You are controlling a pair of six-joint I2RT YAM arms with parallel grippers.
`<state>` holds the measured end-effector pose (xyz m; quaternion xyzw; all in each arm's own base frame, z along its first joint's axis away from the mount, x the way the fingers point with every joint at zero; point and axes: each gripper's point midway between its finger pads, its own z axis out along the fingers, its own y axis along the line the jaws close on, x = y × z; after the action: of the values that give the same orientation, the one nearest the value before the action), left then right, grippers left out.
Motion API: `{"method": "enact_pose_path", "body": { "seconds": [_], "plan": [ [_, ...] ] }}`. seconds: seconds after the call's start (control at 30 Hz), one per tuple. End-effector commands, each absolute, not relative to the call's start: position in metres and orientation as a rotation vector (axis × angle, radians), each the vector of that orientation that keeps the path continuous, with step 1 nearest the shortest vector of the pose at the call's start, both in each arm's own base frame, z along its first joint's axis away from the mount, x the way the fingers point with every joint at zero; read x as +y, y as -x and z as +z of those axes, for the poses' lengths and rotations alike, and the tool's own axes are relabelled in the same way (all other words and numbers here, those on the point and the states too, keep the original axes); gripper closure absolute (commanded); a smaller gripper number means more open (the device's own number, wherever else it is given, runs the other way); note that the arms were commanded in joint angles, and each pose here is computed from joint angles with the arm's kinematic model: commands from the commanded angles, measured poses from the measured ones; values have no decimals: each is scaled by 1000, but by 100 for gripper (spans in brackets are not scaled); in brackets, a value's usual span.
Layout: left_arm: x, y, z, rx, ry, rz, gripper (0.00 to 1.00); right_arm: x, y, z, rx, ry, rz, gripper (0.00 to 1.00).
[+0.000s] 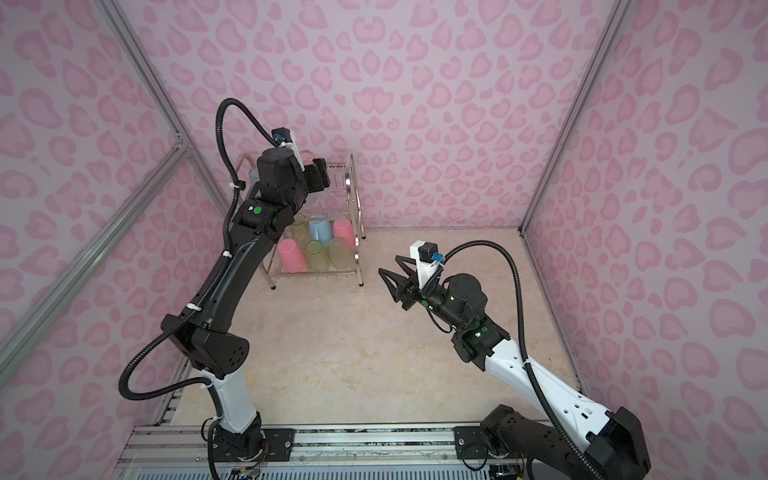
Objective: Load the cups into the dish rack
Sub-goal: 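Raise the pink glass cup to the rack's top shelf with the left gripper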
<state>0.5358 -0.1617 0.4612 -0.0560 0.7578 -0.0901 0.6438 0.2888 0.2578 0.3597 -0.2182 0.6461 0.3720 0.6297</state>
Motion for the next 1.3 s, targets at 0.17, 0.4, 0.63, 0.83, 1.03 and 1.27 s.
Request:
{"method": "enact_pose_path", "body": {
  "seconds": [0.17,0.4,0.63,0.83,1.03,1.27],
  "plan": [
    [-165,-559,443,1749,121,-177,38,256,-290,360,1476,491,841,42],
    [-163,-572,432,1753,128,-165,37,257,-291,354,1487,498,835,42],
    [-167,-582,421,1760,120,-161,37,258,-292,349,1503,496,841,43],
    [-171,-589,410,1773,113,-159,37,258,-292,344,1513,495,835,43],
    [-171,-596,402,1781,108,-136,38,259,-295,342,1516,491,836,43],
    [-171,-602,393,1788,97,-108,37,257,-295,340,1514,486,828,43]
  ]
}}
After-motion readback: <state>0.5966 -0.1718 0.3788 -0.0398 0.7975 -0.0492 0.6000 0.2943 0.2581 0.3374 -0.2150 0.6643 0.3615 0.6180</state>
